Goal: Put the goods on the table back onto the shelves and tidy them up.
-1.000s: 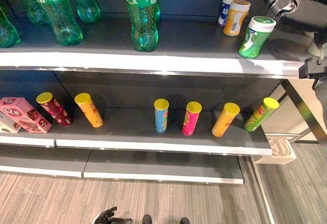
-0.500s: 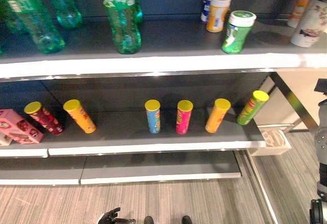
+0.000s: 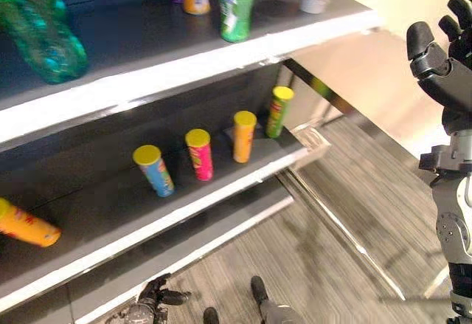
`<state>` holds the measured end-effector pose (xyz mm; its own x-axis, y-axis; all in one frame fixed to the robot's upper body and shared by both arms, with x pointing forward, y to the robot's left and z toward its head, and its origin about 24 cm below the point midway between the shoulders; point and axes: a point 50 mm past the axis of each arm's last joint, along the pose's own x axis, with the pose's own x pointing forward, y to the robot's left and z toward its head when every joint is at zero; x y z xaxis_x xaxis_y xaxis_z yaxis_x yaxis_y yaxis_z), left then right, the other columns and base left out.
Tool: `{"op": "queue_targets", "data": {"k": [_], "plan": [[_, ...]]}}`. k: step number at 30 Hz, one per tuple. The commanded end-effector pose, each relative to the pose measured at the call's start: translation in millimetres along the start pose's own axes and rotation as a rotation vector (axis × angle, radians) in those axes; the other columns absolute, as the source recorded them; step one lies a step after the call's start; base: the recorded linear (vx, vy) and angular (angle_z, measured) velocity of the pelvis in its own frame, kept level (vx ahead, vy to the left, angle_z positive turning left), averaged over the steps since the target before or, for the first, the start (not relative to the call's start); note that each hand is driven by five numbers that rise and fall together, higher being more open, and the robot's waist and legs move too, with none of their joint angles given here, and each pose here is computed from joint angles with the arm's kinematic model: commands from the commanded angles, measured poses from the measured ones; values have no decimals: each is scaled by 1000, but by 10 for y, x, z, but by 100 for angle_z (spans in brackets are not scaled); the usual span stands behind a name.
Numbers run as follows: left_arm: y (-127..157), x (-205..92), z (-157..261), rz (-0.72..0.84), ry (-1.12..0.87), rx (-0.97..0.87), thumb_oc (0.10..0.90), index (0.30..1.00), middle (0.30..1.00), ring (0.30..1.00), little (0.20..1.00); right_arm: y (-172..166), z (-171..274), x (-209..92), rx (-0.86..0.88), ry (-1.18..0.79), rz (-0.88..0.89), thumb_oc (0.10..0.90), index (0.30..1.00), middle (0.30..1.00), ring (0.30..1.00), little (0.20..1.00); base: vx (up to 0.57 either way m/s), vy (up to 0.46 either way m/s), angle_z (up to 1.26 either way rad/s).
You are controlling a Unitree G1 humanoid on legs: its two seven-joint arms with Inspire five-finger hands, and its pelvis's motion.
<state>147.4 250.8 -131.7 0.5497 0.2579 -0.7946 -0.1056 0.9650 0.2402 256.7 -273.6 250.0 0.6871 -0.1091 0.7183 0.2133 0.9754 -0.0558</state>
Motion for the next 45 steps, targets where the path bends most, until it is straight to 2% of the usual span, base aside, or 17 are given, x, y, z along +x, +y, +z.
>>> {"op": "queue_targets", "data": {"k": [1, 10, 19, 31, 37, 39, 45], "plan": [[137, -3, 130, 26, -83, 45, 800, 900, 900, 900, 900, -68, 590, 291, -49, -309, -10, 800, 900, 900, 900, 900, -184, 18, -64], [116, -32, 31, 4, -60, 61, 800, 900, 900, 900, 900, -60, 633, 284, -61, -320, -7, 800, 900, 900, 900, 900, -69, -95, -40], [270, -75, -72, 56, -39, -20, 800, 900, 900, 900, 900, -28, 727, 323, -119, -348, 23, 800, 900, 900, 900, 900, -24, -272, -94], [29, -62, 87, -30, -100, -21, 800, 900, 900, 900, 900, -325, 701, 202, -212, -307, -71, 800, 900, 900, 900, 900, 3, -323, 11], [-25, -71, 71, -47, -101, -34, 800, 900, 900, 900, 900, -333, 579, 312, -228, -241, -57, 800, 900, 900, 900, 900, 35, -93, -32], [-80, -79, 35, -67, -93, 1, 800, 900, 900, 900, 900, -353, 445, 357, -299, -183, -73, 800, 900, 900, 900, 900, 173, -24, -26], [-77, -79, 8, -74, -81, 8, 800, 900, 900, 900, 900, -387, 435, 366, -322, -189, -111, 800, 900, 900, 900, 900, 150, 36, -47]]}}
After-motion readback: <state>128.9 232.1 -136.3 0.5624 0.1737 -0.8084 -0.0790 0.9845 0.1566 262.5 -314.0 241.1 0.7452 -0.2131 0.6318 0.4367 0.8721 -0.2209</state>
